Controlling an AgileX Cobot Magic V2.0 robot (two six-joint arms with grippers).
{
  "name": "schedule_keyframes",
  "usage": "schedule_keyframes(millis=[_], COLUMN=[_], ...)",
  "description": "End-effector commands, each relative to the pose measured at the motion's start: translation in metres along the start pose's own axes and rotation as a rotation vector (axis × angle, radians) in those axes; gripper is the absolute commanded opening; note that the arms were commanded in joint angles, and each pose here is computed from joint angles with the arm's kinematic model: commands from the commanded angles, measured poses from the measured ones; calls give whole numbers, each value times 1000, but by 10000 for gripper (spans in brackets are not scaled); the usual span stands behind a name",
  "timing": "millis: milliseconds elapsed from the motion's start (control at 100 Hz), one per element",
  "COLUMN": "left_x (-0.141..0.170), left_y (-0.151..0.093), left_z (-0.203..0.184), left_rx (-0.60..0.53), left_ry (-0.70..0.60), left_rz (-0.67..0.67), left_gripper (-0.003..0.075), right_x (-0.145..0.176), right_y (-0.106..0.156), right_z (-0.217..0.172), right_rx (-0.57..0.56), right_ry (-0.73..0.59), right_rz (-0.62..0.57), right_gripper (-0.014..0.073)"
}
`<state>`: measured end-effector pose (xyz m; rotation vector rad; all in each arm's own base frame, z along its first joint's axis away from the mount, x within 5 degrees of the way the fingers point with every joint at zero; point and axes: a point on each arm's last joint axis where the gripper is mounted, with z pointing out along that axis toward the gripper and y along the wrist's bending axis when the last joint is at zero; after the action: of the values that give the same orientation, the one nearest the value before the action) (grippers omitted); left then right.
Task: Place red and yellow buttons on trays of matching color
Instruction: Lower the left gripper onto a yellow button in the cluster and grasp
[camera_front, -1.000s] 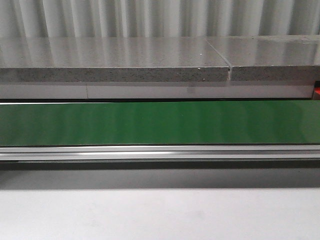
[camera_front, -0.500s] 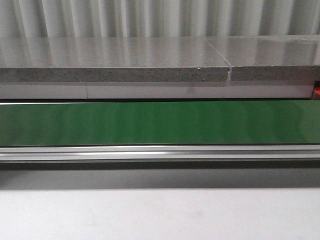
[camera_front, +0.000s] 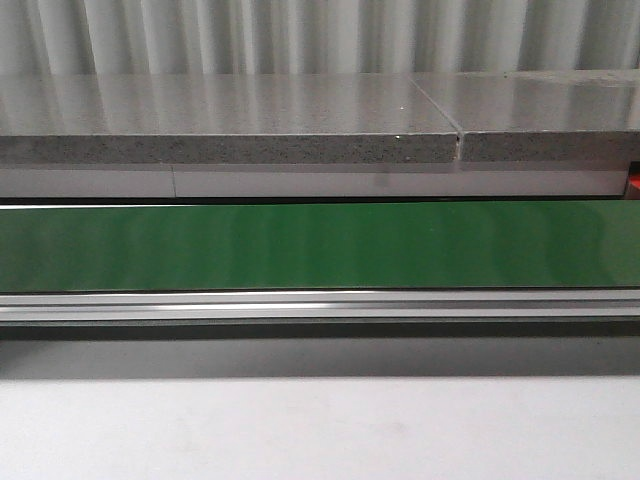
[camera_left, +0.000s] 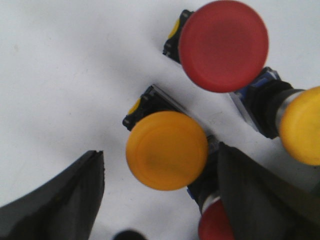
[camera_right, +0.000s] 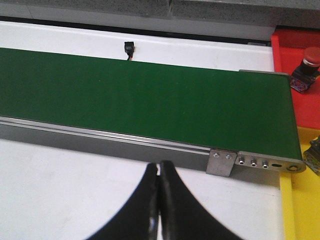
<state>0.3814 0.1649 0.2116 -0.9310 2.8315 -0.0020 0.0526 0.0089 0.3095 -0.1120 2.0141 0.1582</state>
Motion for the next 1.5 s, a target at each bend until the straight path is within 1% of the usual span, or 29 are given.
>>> schedule_keyframes(millis=[0, 160, 210, 260, 360, 370, 410, 480, 570, 640, 760, 970, 1030, 1190, 1310, 1490], left_x=[-7, -9, -9, -9, -9, -9, -9, -9, -9, -8, -5, 8, 15, 40, 62, 89], left_y=[-2, -3, -3, -3, -2, -2, -2, -2, -2, -2, -3, -1, -1, -2, -10, -35], left_z=[-25, -25, -25, -25, -25, -25, -25, -25, -26, -30, -48, -91, -106, -132, -141, -139], left_rx=[33, 38, 38, 38, 37, 37, 37, 38, 38, 40, 47, 64, 76, 121, 132, 157], left_ry=[-95, -119, -119, -119, -116, -116, -116, -117, -119, -130, -168, -247, -276, -311, -316, -283], left_rz=[-7, -7, -7, -7, -7, -7, -7, -7, -7, -3, 26, 77, 102, 136, 182, 280], left_gripper=[472, 468, 449, 413, 304, 304, 257, 198, 142, 117, 111, 111, 111, 111, 111, 111], right_x=[-12, -12, -12, -12, -12, -12, -12, -12, -12, -12, -12, -12, -12, -12, -12, -12], right_y=[1, 1, 1, 1, 1, 1, 1, 1, 1, 1, 1, 1, 1, 1, 1, 1], right_z=[-2, -2, -2, -2, -2, -2, -2, -2, -2, -2, -2, -2, -2, -2, -2, -2], right_rx=[-4, -5, -5, -5, -5, -5, -5, -5, -5, -5, -5, -5, -5, -5, -5, -5], right_ry=[-79, -80, -80, -80, -80, -80, -80, -80, -80, -80, -80, -80, -80, -80, -80, -80], right_rz=[-11, -10, -10, -10, -10, -10, -10, -10, -10, -10, -10, -10, -10, -10, -10, -10], right_gripper=[-67, -67, -67, -67, -67, -67, -67, -67, -67, -67, -67, -67, -67, -67, -67, -67])
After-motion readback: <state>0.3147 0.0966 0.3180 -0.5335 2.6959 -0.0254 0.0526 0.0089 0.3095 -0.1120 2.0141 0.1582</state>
